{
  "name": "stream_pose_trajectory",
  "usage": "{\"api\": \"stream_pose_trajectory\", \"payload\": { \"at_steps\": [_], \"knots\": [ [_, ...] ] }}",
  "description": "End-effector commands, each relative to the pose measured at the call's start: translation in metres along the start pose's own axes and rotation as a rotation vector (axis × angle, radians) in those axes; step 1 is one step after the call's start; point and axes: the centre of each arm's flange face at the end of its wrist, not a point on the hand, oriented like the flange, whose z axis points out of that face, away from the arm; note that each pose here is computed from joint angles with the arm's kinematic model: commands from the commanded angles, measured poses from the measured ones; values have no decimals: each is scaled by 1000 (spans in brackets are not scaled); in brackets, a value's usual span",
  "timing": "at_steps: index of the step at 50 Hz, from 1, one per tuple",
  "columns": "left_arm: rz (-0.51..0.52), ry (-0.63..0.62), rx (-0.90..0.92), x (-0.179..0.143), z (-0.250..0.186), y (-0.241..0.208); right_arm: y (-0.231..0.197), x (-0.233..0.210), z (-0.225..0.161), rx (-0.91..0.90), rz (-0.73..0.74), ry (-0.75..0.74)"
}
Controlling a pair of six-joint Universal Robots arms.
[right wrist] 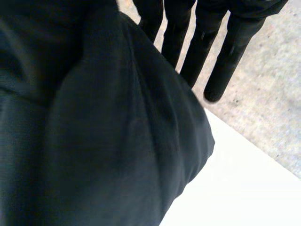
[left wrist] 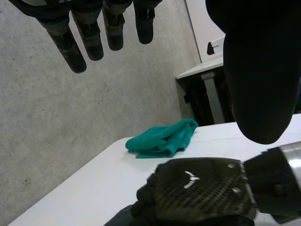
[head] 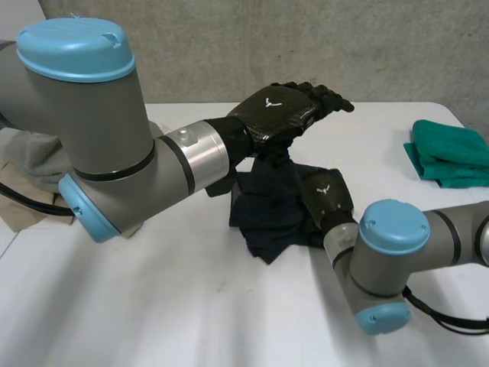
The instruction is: Fold the laundry.
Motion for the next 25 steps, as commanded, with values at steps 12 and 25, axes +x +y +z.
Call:
{"api": "stream_pose_trajectory", "payload": {
  "at_steps": [12,25],
  "knots": [
    [33,-42,59,-5,-5,-23,-76,81,58,294,-7,92],
    [80,-69,178,-5,-10,-52,-79,281,99,501,-72,315]
  ]
}}
